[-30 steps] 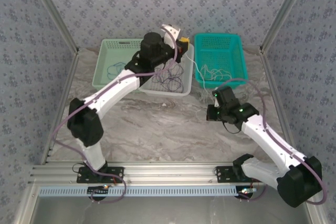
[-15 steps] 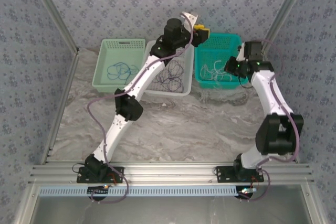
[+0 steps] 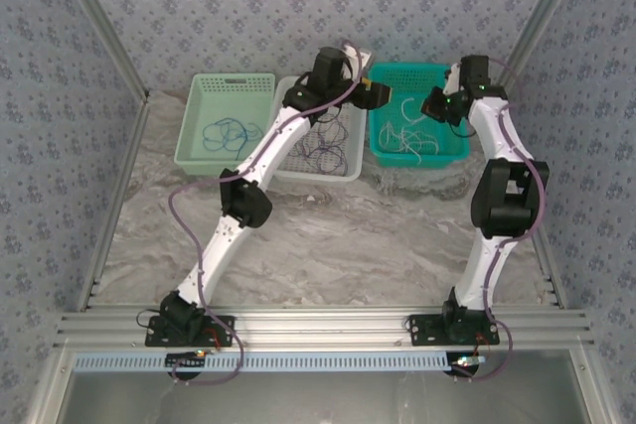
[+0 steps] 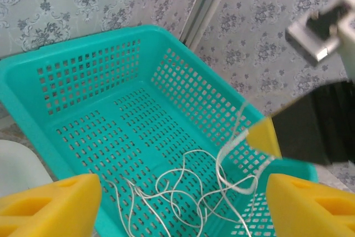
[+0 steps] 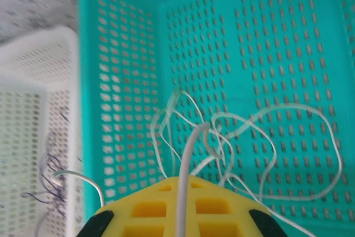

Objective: Untangle the cables

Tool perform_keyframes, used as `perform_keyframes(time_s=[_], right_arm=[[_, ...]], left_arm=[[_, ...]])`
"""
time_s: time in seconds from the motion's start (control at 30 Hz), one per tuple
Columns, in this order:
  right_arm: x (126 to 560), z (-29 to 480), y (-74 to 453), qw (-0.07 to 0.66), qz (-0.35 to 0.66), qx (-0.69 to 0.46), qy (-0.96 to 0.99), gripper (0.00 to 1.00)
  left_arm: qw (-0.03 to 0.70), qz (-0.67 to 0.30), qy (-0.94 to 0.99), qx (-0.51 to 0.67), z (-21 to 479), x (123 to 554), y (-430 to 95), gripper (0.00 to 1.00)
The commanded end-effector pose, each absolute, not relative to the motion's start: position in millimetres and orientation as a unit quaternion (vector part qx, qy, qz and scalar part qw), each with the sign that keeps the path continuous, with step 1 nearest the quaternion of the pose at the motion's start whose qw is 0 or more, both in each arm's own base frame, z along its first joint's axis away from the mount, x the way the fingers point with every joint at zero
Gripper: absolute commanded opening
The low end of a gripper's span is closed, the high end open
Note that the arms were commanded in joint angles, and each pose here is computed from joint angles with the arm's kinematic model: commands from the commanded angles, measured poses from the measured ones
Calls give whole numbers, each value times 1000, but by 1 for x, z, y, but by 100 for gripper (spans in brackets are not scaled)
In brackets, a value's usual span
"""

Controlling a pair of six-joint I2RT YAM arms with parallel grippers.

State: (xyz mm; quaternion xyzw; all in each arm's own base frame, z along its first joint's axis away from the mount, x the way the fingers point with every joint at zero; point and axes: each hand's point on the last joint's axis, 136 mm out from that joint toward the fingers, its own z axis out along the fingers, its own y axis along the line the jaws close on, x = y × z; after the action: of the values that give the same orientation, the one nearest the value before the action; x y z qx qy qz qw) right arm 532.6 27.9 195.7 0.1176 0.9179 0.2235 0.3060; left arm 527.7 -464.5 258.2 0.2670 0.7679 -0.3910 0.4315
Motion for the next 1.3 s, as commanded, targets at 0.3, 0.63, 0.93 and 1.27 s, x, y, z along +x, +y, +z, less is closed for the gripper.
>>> perform_keyframes(time_s=[0.3, 0.63, 0.93, 1.27], right_arm=[[571, 232, 37, 293, 278, 152, 902, 4], [553, 126, 46, 186, 267, 162, 932, 18], [526, 156, 42, 233, 255, 136, 929, 91], [478, 250, 41, 425, 186, 40, 885, 100]], left_arm=[[432, -418, 741, 300, 339, 480, -454, 86], [398, -395, 762, 324, 328, 458, -450, 89], [414, -352, 780, 310, 338, 461, -428, 99], [444, -234, 827, 255, 348, 483, -360, 99]])
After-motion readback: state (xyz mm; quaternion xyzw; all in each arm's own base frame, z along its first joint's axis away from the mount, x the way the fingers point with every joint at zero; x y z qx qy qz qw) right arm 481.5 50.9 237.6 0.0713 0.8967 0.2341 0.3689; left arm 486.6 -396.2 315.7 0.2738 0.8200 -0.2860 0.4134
